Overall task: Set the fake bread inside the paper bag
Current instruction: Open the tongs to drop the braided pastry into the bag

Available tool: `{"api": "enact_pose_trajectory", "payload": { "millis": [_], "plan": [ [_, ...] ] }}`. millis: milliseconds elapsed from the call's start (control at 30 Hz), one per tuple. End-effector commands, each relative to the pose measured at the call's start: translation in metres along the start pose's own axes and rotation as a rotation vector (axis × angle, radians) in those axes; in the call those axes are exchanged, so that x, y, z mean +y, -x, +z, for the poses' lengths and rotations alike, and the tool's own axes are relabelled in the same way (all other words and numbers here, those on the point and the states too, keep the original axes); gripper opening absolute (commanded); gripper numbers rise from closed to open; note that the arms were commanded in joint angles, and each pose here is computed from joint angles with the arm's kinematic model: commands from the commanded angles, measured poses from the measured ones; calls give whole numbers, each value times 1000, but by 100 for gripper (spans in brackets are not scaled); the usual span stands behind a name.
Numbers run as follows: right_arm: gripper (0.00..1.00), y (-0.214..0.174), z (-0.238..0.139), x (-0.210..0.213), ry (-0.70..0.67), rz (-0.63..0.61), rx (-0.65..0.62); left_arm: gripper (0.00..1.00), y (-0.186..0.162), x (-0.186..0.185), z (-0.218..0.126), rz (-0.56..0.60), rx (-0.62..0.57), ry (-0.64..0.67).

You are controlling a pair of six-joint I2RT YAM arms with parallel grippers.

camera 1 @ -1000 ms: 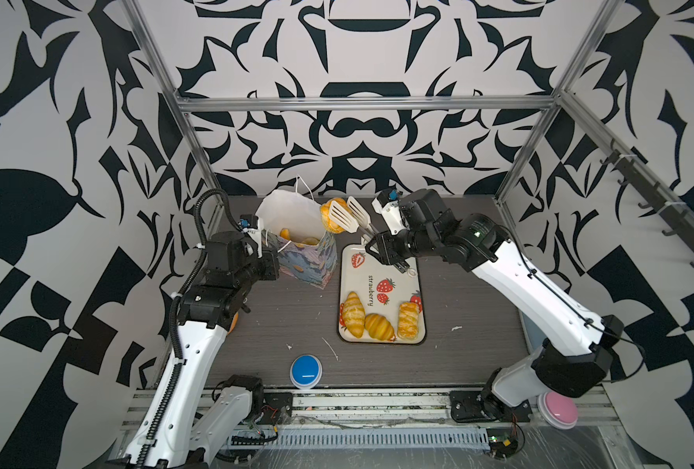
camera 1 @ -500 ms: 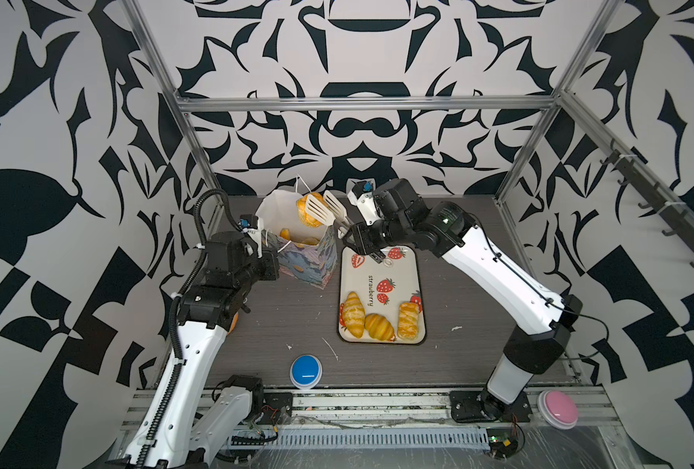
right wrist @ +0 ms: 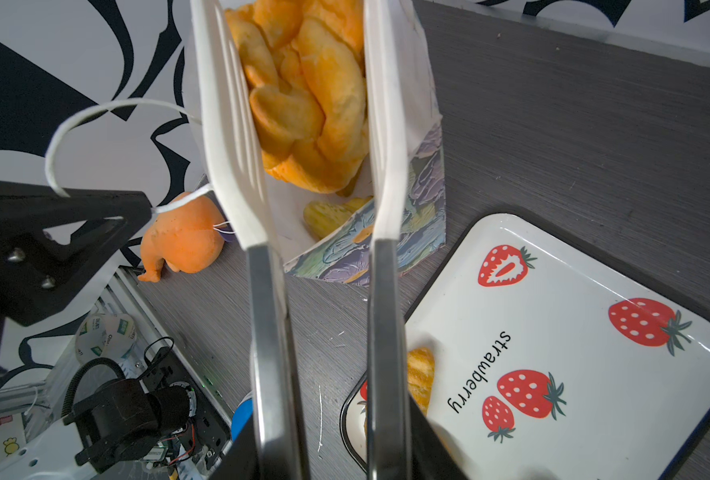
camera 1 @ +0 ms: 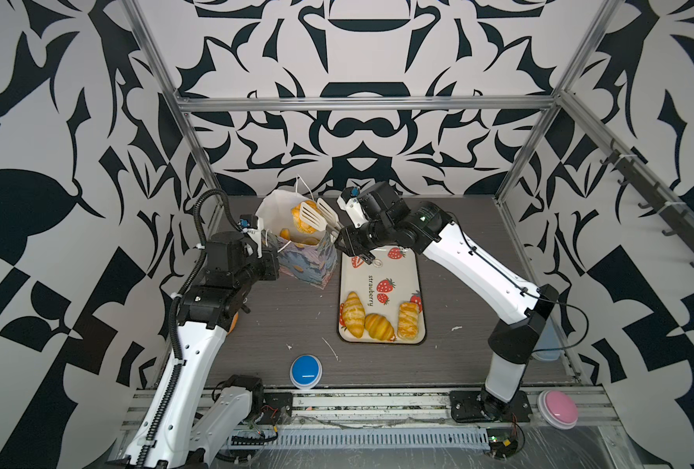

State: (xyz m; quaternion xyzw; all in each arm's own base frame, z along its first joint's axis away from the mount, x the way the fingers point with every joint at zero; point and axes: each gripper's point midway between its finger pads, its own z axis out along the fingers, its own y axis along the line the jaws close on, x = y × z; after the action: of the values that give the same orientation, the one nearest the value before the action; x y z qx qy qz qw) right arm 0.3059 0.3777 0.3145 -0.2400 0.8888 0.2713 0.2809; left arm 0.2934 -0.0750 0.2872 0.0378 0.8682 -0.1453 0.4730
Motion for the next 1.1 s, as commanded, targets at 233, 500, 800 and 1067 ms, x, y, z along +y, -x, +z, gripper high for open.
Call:
{"api": "enact_pose_trajectory", "payload": {
  "millis": [233,500,800,1067],
  "plan": [
    [43,15,-10,12,49,0,-94,4,-8,-1,-4,3,16,-4],
    [46,15,-12,14,52,3,-97,5,-7,-2,-5,4,12,-8],
    [51,16,-22,17,54,-3,-110,5,-7,-2,-5,4,14,-10],
    [54,19,-30,19,53,-13,-123,5,-7,-2,-5,4,12,-10]
  ]
}}
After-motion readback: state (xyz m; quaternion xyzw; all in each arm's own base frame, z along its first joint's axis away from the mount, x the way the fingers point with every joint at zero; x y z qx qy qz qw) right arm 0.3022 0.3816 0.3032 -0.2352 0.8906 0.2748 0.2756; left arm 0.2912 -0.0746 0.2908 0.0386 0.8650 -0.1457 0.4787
